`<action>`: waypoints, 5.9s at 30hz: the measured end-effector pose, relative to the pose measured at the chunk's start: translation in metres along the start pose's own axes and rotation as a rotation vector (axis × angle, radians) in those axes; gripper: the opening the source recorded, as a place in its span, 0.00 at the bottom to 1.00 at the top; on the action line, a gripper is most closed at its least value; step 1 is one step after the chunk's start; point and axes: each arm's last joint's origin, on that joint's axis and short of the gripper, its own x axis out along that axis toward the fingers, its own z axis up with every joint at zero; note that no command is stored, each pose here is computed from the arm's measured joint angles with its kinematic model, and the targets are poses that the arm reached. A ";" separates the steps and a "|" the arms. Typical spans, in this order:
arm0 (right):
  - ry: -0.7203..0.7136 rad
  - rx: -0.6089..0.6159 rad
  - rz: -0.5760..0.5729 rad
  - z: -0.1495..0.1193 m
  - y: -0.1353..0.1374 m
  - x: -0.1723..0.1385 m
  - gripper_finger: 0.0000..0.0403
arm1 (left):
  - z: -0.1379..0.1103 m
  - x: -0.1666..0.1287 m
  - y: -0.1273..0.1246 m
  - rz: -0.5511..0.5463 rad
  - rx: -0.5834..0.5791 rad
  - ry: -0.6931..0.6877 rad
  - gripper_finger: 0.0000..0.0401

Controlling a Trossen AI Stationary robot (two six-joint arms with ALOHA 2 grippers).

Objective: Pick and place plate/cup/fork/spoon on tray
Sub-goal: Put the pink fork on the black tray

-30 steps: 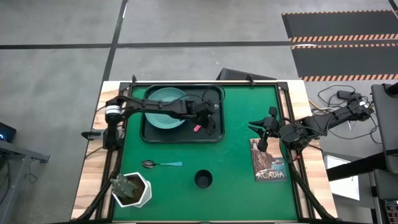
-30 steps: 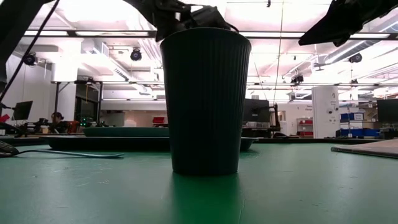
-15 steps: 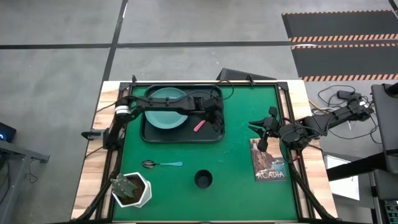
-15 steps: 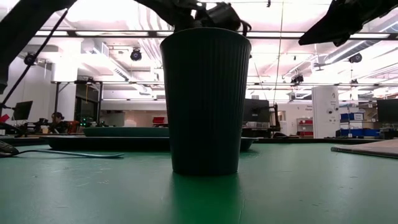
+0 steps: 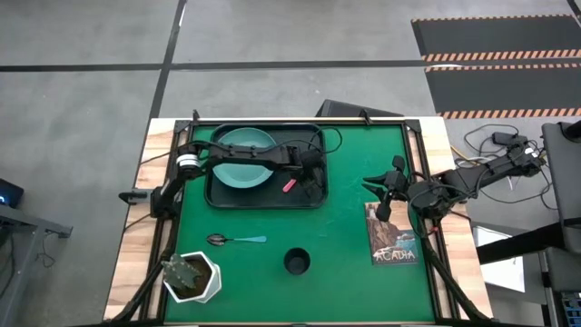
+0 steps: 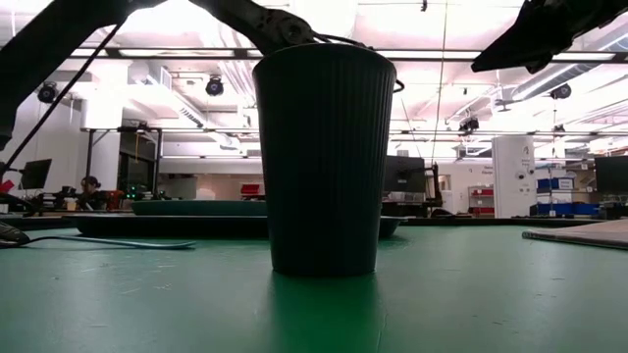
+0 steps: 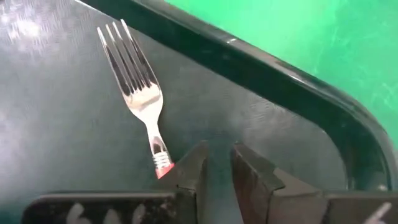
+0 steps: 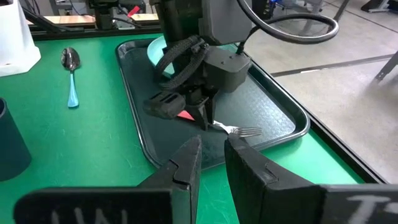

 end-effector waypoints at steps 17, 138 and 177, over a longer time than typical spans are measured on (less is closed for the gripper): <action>0.011 0.009 -0.002 -0.002 0.000 0.000 0.15 | -0.018 0.018 0.017 0.128 0.033 0.048 0.30; 0.054 -0.005 0.040 -0.006 0.000 0.000 0.15 | -0.031 0.025 0.046 0.164 -0.840 -0.082 0.23; 0.224 0.215 -0.044 0.015 0.012 0.084 0.02 | -0.062 -0.190 -0.037 -0.205 0.513 -0.683 0.30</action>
